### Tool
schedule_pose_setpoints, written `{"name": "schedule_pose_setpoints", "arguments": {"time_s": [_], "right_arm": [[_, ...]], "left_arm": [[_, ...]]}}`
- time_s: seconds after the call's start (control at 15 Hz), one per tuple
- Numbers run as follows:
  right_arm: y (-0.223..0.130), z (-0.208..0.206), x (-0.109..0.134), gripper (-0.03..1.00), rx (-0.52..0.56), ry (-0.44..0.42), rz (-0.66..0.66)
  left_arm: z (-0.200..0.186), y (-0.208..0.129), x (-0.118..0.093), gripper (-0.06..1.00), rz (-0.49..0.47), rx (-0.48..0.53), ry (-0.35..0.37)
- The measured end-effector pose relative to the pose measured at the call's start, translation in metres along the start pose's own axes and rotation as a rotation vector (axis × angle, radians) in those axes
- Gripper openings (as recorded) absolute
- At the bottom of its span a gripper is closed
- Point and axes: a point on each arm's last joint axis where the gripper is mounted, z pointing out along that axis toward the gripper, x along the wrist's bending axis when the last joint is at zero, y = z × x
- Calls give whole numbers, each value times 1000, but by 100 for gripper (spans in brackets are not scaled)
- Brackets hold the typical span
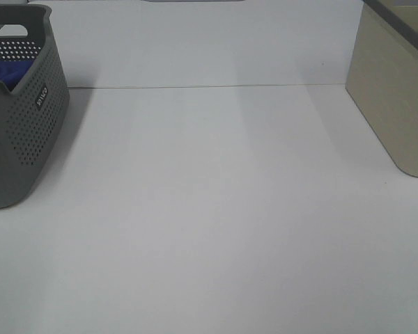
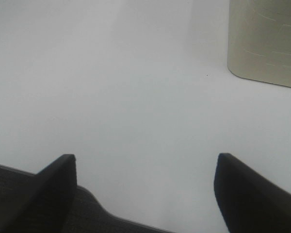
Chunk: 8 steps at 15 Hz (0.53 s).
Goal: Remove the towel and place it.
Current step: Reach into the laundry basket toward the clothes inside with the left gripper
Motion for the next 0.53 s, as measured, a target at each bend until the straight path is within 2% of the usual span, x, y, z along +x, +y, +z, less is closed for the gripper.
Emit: {"name": "schedule_pose_setpoints", "arguments": {"time_s": [0.2,0.4,0.53], "right_arm": [[0,0,0,77,0,0,-14],[0,0,-1,88,2,-9,-18],[0,0,-1,89,3,-10,-19]], "left_arm": [[0,0,0,94,-2,0,-1],[0,0,-2,94,-14,-3,-22],[0,0,-2,94,-14,-3,-22]]}}
